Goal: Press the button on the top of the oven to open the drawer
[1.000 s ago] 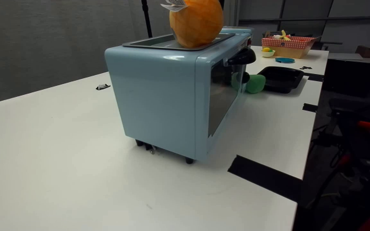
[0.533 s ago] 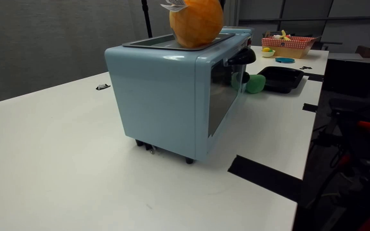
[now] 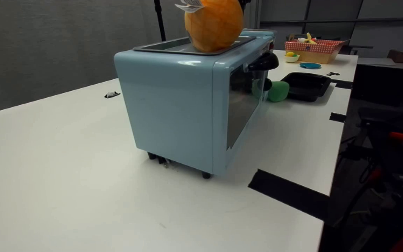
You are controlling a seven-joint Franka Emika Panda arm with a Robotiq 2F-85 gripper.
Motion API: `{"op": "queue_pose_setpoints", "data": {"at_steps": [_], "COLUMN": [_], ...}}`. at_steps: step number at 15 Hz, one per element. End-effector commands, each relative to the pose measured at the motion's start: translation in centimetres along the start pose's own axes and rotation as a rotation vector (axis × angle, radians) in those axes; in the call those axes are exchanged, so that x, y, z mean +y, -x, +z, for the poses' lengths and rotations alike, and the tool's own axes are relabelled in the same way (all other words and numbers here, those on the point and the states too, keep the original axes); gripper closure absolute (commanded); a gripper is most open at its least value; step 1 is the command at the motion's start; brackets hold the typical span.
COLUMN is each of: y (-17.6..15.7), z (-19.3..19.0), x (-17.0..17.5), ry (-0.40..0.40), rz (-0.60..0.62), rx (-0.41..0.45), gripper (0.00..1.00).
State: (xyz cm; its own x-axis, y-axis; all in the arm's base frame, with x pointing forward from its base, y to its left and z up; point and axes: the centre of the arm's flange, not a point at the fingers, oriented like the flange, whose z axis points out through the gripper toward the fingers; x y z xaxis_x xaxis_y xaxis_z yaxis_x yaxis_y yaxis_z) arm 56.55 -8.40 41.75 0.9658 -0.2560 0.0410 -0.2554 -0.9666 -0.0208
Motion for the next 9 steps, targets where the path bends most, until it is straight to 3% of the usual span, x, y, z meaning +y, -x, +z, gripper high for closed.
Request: {"op": "queue_pose_setpoints", "data": {"at_steps": [1,9], "y": [-1.3,-1.4], "z": [0.1,1.2], "x": [0.7,0.7], "ry": [0.006,0.015], "rz": [0.003,-0.002], "rx": [0.017,-0.001], "gripper": [1.00,1.00]}}
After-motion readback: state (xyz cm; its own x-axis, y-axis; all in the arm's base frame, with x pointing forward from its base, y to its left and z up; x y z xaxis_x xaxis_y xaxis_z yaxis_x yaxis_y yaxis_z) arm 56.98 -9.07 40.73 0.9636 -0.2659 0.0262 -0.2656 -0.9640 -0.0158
